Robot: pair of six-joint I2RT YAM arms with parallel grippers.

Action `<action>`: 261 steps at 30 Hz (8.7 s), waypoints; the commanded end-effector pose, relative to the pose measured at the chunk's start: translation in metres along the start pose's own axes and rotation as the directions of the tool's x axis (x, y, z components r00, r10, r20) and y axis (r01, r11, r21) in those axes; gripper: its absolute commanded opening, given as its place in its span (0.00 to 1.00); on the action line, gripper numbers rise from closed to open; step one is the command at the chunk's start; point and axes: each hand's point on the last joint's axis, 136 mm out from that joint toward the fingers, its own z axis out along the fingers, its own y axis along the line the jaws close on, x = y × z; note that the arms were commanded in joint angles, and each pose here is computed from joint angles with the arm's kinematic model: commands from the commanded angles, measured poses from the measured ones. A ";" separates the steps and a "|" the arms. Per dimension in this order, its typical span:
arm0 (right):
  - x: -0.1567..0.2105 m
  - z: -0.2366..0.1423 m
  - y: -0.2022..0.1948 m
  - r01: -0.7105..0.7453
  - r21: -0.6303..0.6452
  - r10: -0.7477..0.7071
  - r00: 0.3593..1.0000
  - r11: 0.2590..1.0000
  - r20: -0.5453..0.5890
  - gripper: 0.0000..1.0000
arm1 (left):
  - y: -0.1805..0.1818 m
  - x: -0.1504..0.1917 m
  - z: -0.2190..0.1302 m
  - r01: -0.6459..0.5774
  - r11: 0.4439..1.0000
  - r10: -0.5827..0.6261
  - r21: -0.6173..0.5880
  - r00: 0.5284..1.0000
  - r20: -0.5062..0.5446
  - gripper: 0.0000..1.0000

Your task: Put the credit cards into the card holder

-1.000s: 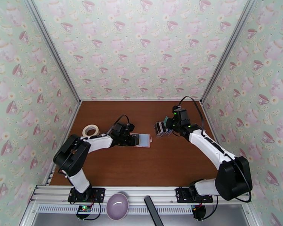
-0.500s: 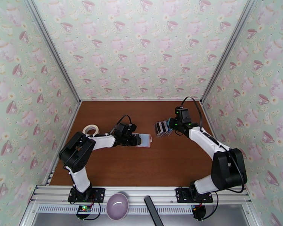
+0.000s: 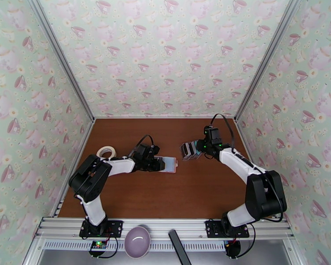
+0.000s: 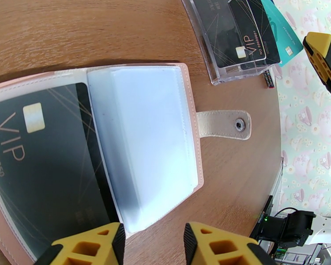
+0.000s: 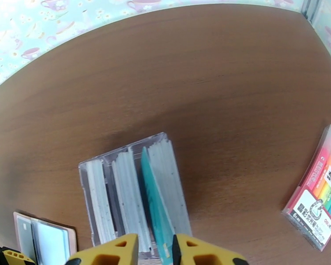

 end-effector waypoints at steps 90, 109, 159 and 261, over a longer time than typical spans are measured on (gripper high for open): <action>0.143 0.061 0.207 -0.115 -0.321 -0.018 0.923 0.940 -0.384 0.39 | 0.032 0.016 -0.001 0.024 0.994 -0.025 -0.110 1.000 -0.002 0.44; 0.146 0.059 0.208 -0.287 -0.357 0.109 0.889 0.889 -0.444 0.38 | 0.053 0.032 0.019 -0.030 0.947 0.039 -0.320 0.999 0.021 0.35; 0.090 0.044 0.213 -0.306 -0.442 0.131 0.914 0.843 -0.384 0.41 | 0.033 0.020 -0.003 -0.029 0.955 0.047 -0.296 0.997 0.054 0.43; 0.118 0.052 0.222 -0.231 -0.405 0.029 0.894 0.885 -0.448 0.43 | 0.044 0.017 0.017 -0.069 0.932 0.067 -0.355 0.998 -0.016 0.38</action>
